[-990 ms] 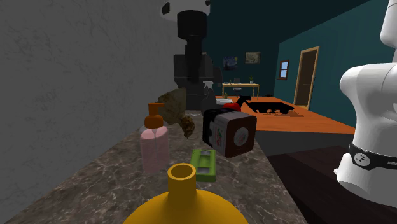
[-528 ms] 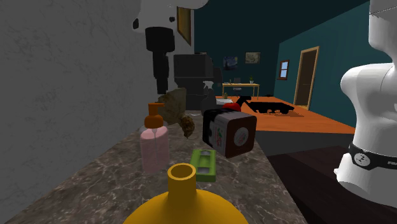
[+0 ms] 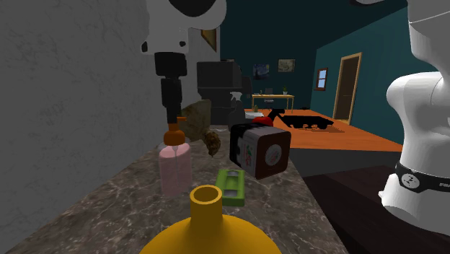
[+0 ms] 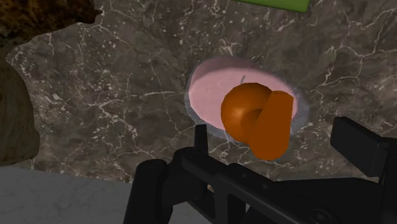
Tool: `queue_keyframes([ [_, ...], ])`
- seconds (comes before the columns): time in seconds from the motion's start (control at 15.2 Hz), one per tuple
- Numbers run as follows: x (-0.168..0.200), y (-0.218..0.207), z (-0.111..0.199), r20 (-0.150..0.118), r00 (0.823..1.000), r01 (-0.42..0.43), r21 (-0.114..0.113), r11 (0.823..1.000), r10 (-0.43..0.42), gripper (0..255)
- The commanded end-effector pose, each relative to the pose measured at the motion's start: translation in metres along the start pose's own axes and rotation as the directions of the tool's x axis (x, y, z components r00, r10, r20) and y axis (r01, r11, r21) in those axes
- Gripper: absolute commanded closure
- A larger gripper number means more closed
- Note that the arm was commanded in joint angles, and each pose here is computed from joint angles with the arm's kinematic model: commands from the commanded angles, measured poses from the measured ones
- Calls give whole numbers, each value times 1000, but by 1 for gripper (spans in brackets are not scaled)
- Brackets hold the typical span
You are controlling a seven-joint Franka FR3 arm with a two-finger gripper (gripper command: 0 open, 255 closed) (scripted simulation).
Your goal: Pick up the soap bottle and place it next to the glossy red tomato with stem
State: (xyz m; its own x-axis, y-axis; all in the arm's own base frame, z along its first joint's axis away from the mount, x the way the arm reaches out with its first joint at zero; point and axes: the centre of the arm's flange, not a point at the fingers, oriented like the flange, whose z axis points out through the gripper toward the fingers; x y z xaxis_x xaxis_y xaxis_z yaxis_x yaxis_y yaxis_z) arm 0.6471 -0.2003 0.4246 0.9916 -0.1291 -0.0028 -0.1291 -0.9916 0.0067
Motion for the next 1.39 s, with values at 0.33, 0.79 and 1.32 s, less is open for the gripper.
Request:
queue_keyframes([
  [0.33,0,1,14,0,1000,0,0,1000,0,0],
  [0.79,0,1,14,0,1000,0,0,1000,0,255],
  [1.32,0,1,4,0,1000,0,0,1000,0,255],
])
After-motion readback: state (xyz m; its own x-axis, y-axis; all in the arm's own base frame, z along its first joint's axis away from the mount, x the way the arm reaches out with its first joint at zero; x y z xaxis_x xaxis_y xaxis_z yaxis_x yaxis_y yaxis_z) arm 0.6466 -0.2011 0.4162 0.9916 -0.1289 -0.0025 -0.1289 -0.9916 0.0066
